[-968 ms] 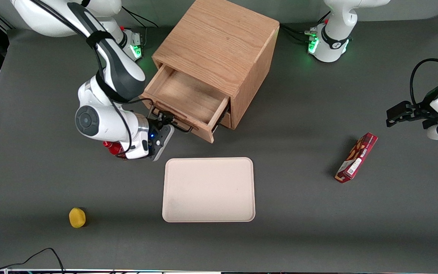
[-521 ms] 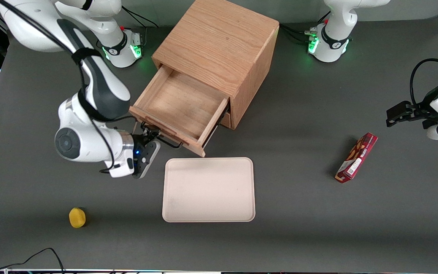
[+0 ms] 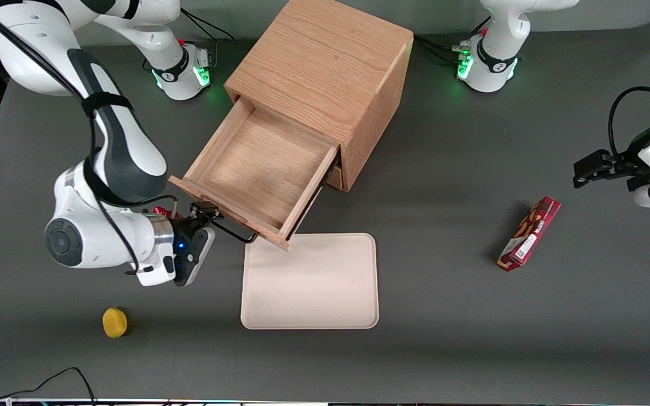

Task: Open upper drawer

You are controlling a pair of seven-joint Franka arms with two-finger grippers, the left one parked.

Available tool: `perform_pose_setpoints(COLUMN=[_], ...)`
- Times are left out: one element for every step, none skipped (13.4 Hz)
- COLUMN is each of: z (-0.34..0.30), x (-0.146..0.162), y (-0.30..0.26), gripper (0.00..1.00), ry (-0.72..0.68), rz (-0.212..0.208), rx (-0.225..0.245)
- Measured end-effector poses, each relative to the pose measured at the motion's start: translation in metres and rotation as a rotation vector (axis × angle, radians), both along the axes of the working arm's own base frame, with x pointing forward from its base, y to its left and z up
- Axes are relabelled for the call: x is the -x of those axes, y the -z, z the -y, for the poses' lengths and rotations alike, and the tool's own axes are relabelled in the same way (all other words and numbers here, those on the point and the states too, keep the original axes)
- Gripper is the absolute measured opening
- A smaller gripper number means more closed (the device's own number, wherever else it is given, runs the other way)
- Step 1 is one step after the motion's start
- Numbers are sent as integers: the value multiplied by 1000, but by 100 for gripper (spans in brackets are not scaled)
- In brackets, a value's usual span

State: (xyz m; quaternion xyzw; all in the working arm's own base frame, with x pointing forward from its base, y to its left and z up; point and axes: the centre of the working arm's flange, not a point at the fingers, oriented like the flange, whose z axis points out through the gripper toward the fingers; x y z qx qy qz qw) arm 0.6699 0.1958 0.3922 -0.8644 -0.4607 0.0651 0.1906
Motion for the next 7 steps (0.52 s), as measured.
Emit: perform_pose_setpoints(z=[2,4,5,6,6,4,4], x=[-1,-3,-4,-2,3,11,24], y=[-13,-32,-51,-75,-105,-138,-172], gripper=[100,100,100,100,100,100,100], ry=[-6,6,47,129,226,338,453], rz=[-2,0,2,3,10,20,27], rx=[-1,2,12,33,56,79,103])
